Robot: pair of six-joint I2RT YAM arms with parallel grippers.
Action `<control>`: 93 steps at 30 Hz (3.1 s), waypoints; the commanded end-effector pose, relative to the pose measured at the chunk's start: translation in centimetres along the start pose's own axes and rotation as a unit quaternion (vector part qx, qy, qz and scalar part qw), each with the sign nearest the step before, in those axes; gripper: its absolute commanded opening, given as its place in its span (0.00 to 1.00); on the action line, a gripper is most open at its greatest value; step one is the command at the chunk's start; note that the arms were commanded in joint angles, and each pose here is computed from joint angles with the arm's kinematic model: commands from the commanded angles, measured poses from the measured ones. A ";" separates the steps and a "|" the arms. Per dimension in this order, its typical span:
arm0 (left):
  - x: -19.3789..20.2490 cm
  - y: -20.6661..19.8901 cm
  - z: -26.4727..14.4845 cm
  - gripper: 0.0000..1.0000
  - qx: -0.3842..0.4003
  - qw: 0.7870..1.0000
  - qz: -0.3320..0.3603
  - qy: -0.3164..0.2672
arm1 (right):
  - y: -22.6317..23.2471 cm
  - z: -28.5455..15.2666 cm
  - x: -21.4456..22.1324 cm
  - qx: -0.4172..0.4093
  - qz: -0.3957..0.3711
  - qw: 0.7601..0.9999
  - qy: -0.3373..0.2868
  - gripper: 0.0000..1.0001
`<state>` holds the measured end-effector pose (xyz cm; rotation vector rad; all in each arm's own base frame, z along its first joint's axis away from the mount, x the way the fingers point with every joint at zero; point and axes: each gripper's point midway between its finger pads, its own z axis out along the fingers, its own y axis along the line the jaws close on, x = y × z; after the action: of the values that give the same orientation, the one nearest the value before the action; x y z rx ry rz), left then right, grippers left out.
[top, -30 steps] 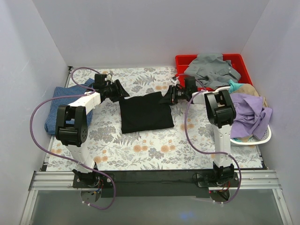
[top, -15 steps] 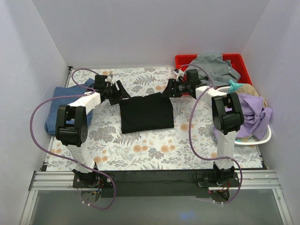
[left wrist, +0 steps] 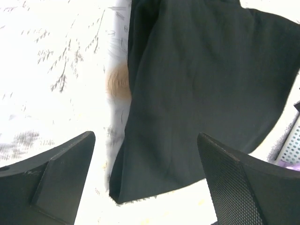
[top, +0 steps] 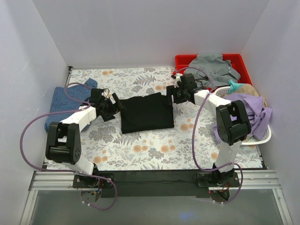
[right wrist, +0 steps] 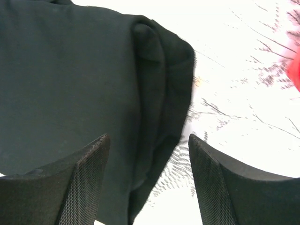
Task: Fold and stack the t-shirts
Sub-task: Neatly place the folded tshirt to the corner
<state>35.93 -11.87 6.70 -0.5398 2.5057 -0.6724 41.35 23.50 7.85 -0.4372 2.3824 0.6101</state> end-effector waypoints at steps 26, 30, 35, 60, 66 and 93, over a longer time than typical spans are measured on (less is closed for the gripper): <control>2.0 0.6 3.6 0.92 0.058 0.998 0.004 0.002 | 0.6 -4.4 -0.8 0.014 -0.010 0.999 -0.030 0.72; 3.7 0.4 4.4 0.92 0.077 0.996 -0.002 0.034 | 0.7 -4.2 -0.7 0.011 -0.007 1.000 -0.027 0.72; 6.5 -2.6 6.6 0.92 0.119 0.989 0.016 0.083 | 0.9 -4.1 -0.7 0.007 -0.005 1.000 -0.027 0.72; -10.5 -23.6 1.7 0.00 0.275 0.934 0.227 -0.024 | 0.3 -5.2 2.3 0.024 0.008 1.000 -0.007 0.70; -18.9 -19.5 2.4 0.00 0.194 0.939 0.270 -0.086 | 0.4 -5.2 2.5 0.020 0.010 1.000 -0.004 0.70; -45.3 10.3 -6.5 0.06 -0.085 0.896 0.236 -0.367 | 4.0 0.8 4.3 -0.060 0.021 0.996 0.065 0.69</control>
<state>65.67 18.26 19.47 -0.1695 1.9481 -0.1506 36.17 24.33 4.28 -0.4525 2.5427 0.7024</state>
